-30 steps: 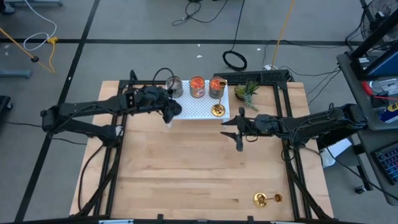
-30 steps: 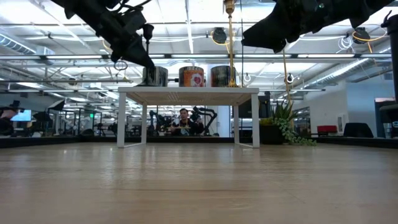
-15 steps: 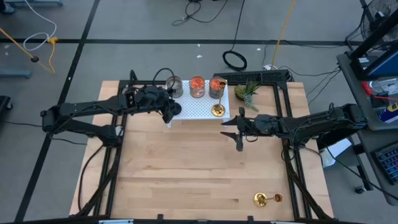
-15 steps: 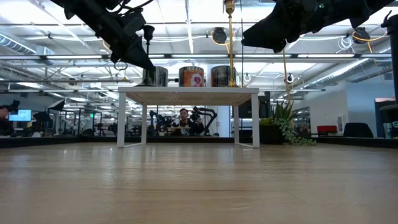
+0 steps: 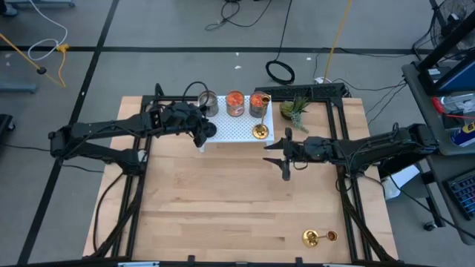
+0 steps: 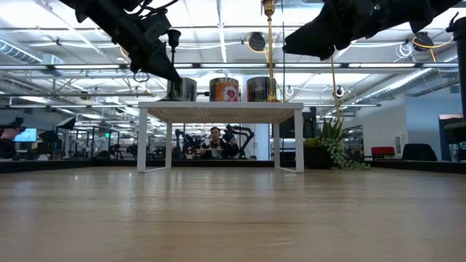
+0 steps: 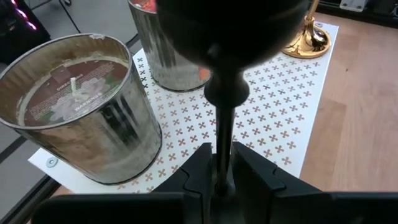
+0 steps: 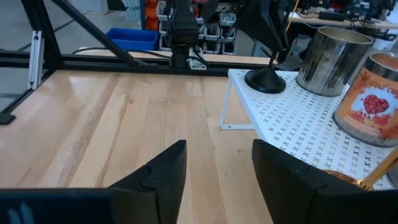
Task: Pick & Place candle stick holders
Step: Put the black candle holder on the shelf aligned with the other candle holders
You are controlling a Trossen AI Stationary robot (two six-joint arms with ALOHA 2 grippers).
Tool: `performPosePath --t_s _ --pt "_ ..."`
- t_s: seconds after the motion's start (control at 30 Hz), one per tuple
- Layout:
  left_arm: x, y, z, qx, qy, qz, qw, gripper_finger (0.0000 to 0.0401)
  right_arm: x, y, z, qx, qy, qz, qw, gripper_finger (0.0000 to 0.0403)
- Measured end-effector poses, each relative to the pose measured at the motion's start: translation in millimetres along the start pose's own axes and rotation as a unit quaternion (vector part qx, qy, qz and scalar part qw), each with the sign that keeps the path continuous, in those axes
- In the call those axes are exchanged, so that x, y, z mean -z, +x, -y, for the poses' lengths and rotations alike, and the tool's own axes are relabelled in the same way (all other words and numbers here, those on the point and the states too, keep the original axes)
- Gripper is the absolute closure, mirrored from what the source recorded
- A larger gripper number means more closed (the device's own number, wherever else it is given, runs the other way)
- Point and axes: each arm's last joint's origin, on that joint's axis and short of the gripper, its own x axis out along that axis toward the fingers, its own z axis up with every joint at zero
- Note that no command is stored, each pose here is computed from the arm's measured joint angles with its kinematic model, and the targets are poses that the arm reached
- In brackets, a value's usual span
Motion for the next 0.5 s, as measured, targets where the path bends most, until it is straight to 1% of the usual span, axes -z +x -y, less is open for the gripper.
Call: performPosePath --t_s 0.17,0.23,0.4,0.5 --pt "1 0 0 0.0 0.0 -0.003 1.0 0.0331 2 -1 -5 -0.011 -0.028 -0.008 1.0 0.0197" --pt "1 0 0 0.0 0.0 -0.004 1.0 0.0322 4 -2 -7 -0.016 -0.033 -0.022 0.999 0.0188" --pt "1 0 0 0.0 0.01 -0.004 1.0 0.0274 9 -7 -13 -0.032 -0.039 -0.052 0.997 0.017" --pt "1 0 0 -0.001 0.01 -0.003 1.0 0.0243 8 -14 -16 -0.043 -0.044 -0.057 0.997 0.0164"
